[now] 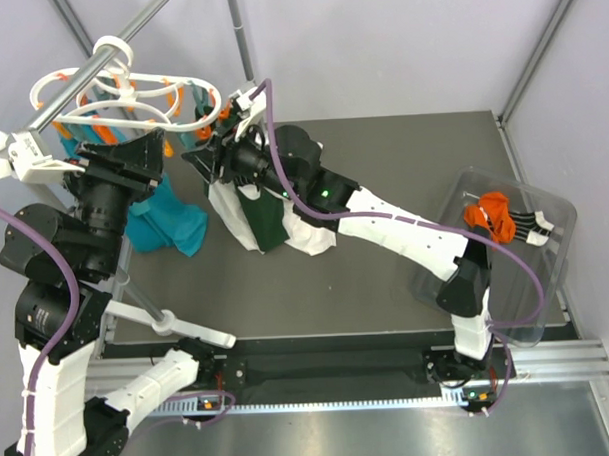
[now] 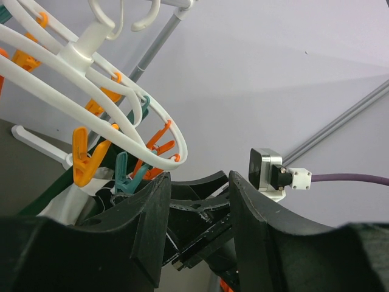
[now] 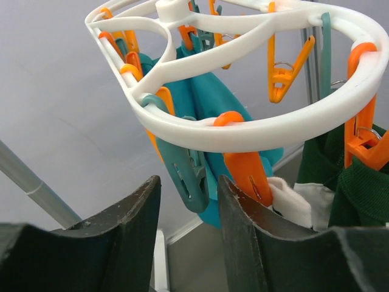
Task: Clip the socks to the hanger
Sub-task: Open the clamp at the hanger.
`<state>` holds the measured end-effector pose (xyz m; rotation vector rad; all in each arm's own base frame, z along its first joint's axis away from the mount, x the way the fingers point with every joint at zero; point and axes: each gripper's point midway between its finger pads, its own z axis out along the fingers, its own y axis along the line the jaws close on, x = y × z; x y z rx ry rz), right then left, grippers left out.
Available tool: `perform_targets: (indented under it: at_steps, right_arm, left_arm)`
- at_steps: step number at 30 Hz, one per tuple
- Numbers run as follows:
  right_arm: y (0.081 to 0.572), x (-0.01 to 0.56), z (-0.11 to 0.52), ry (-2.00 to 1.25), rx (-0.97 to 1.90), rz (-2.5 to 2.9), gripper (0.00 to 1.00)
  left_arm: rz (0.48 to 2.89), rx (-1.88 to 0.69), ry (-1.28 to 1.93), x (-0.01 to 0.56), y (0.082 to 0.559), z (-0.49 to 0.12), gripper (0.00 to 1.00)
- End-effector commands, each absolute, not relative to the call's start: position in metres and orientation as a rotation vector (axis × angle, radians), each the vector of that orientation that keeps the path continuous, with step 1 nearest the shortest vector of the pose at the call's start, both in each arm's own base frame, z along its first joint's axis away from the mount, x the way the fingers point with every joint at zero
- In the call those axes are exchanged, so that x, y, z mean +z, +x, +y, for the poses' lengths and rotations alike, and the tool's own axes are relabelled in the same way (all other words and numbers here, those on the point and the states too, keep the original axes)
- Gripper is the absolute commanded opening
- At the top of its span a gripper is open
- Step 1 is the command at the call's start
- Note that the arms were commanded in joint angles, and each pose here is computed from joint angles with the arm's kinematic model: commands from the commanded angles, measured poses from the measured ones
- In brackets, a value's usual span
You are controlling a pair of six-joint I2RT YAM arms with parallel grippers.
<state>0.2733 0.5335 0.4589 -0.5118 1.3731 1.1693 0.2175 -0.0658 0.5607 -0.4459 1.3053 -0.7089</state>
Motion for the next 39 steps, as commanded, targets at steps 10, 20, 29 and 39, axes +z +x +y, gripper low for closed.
perform_targets:
  at_steps: [10,20,29,39]
  right_arm:
    - [0.256,0.495,0.521,-0.507,1.204,1.295,0.01]
    - [0.245,0.511,0.493,-0.542,1.167,1.340,0.00]
    - [0.238,0.517,0.480,-0.582,1.271,1.360,0.00]
    - [0.237,0.518,0.476,-0.599,1.312,1.365,0.00]
  left_arm:
    - [1.338,-0.734,-0.428,0.548,0.226,-0.077,0.44]
    - [1.382,-0.734,-0.437,0.532,0.248,-0.090,0.48]
    - [1.411,-0.681,-0.462,0.518,0.267,-0.091,0.52]
    - [1.463,-0.643,-0.488,0.506,0.271,-0.090,0.56]
